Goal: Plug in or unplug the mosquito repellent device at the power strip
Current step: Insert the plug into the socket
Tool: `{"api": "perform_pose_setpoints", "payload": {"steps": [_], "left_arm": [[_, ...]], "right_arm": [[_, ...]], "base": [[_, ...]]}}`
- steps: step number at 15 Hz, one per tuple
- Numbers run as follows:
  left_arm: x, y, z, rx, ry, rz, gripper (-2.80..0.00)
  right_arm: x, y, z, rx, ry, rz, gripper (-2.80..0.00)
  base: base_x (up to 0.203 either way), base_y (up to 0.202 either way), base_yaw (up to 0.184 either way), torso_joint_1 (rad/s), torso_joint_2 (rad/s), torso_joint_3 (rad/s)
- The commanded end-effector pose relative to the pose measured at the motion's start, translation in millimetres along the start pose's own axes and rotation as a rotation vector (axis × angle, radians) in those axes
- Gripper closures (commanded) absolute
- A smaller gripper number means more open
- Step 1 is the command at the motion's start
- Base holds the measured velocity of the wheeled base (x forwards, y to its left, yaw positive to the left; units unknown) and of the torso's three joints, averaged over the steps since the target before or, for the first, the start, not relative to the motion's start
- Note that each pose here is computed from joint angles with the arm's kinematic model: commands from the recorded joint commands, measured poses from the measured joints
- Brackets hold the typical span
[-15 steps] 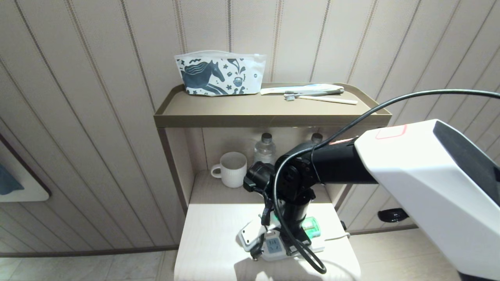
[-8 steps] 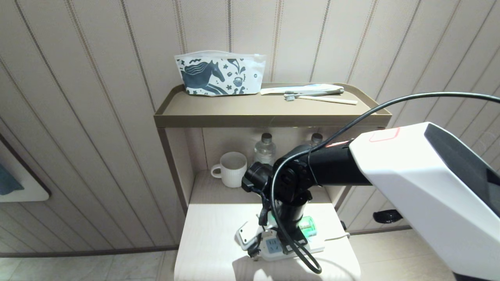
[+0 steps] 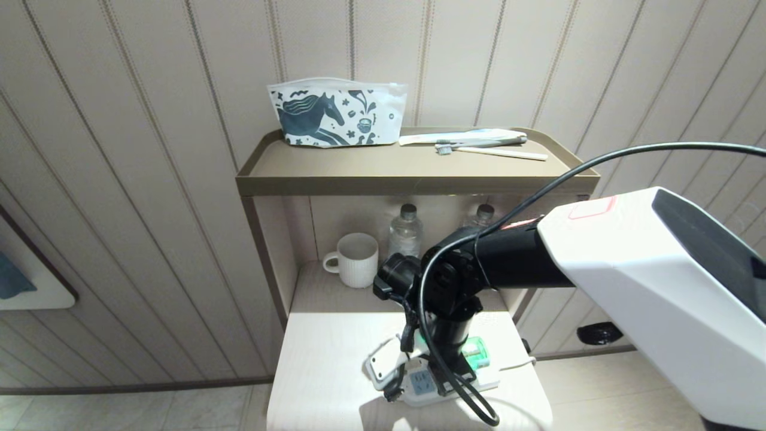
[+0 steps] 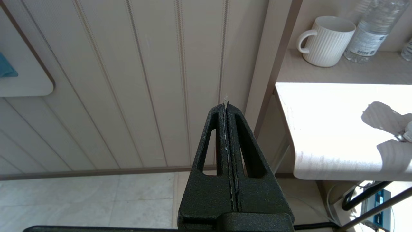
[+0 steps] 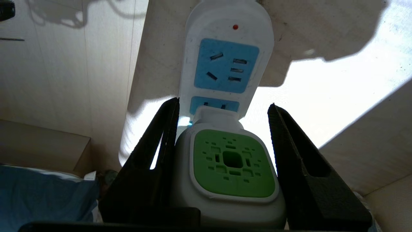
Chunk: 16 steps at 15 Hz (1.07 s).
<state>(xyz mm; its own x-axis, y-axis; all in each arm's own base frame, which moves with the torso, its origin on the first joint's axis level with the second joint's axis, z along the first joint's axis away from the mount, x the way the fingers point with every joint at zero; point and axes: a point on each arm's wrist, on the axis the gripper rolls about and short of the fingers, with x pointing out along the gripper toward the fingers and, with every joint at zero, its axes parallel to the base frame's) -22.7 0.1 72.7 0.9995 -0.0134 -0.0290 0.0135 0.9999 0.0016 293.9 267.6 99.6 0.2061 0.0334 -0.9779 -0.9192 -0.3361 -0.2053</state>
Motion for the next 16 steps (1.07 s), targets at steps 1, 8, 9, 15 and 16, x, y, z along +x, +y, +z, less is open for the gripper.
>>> {"api": "perform_pose_setpoints", "payload": {"steps": [1, 8, 9, 15, 16], "left_arm": [[0.1, 0.0, 0.0, 0.0, 0.002, 0.0, 0.0], [0.1, 0.0, 0.0, 0.0, 0.002, 0.001, 0.0], [0.0, 0.0, 0.2, 0.0, 0.001, 0.0, 0.0], [0.1, 0.0, 0.0, 0.0, 0.002, 0.0, 0.0], [0.1, 0.0, 0.0, 0.0, 0.002, 0.0, 0.0]], "right_arm": [[9.3, 0.0, 1.4, -0.006, 0.001, 0.004, 0.0], [27.1, 4.9, 0.6, 0.015, -0.04, -0.035, 0.0], [31.1, 5.1, 0.1, 0.025, -0.058, -0.072, 0.0], [21.6, 8.5, -15.5, 0.081, -0.134, -0.142, 0.0], [18.7, 8.3, -16.4, 0.083, -0.137, -0.149, 0.0]], "base": [[0.0, 0.0, 0.0, 0.0, 0.0, 0.0], [0.0, 0.0, 0.0, 0.0, 0.0, 0.0], [0.0, 0.0, 0.0, 0.0, 0.0, 0.0], [0.0, 0.0, 0.0, 0.0, 0.0, 0.0], [0.0, 0.0, 0.0, 0.0, 0.0, 0.0]]}}
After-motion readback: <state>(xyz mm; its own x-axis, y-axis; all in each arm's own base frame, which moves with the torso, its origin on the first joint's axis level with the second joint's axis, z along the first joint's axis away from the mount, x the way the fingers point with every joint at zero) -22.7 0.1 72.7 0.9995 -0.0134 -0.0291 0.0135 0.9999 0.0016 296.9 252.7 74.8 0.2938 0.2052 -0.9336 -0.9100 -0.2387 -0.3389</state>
